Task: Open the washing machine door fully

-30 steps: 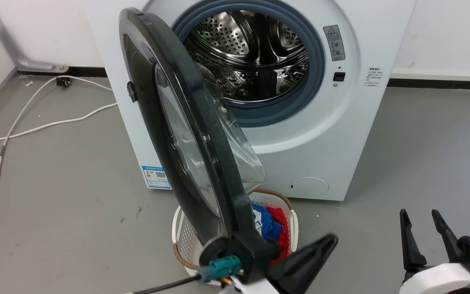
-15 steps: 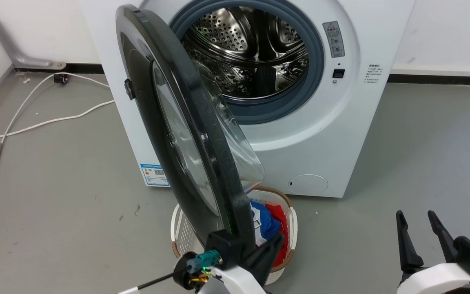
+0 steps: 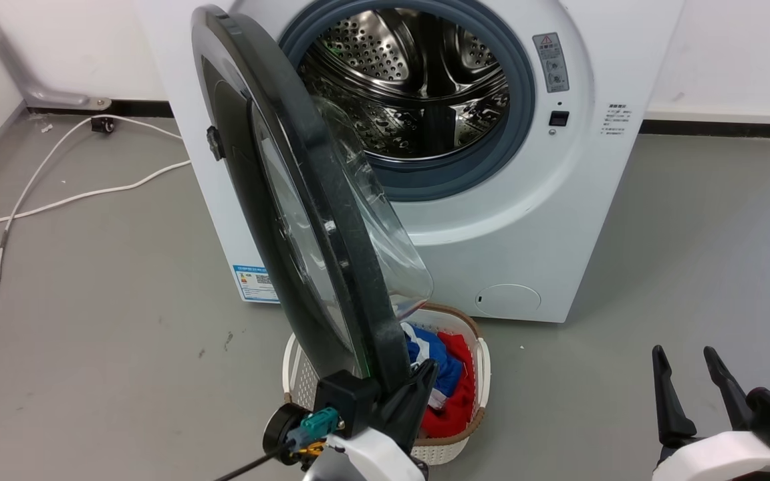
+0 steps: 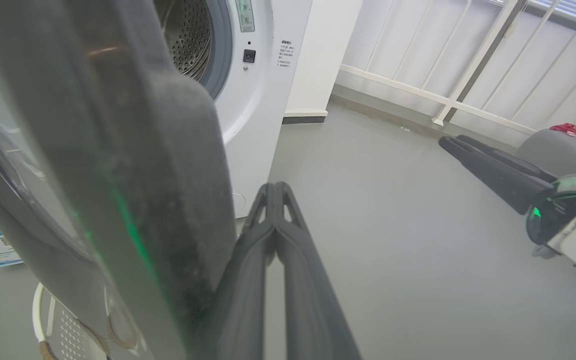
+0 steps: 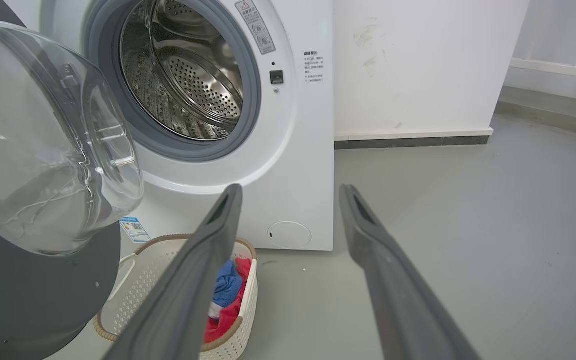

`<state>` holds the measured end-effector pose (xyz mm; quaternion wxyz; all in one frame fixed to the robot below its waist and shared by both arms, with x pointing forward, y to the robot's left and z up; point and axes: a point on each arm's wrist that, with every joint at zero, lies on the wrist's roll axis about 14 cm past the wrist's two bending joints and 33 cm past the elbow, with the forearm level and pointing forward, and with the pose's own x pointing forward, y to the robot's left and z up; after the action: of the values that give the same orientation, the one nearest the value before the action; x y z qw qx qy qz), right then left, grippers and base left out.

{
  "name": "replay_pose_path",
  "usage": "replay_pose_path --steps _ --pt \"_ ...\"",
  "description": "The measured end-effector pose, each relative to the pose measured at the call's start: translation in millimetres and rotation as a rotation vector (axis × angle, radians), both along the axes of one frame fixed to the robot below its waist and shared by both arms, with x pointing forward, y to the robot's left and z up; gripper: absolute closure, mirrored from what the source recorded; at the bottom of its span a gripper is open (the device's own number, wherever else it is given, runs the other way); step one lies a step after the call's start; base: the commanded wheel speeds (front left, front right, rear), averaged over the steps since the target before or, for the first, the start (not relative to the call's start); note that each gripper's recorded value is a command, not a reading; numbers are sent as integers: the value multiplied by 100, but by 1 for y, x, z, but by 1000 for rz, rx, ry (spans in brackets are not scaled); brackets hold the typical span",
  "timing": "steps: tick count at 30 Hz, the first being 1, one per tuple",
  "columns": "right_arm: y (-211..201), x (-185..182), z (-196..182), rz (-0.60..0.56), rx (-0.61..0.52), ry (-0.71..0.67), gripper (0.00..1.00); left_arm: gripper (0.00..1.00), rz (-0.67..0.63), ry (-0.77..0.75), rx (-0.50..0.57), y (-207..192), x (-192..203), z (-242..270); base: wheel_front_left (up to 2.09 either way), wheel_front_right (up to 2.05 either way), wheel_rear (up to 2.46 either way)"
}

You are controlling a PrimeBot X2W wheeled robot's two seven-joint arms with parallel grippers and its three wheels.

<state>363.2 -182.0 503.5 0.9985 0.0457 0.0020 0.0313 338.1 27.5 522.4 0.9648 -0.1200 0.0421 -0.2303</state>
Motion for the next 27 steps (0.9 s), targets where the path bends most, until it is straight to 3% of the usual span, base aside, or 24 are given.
replay_pose_path --steps 17,27 --pt "28 17 -3 81 13 6 0 100 270 -17 12 67 -26 -4 0 0 0" --pt "69 37 4 192 13 -15 0 100 544 -16 18 150 -42 -4 0 0 0"
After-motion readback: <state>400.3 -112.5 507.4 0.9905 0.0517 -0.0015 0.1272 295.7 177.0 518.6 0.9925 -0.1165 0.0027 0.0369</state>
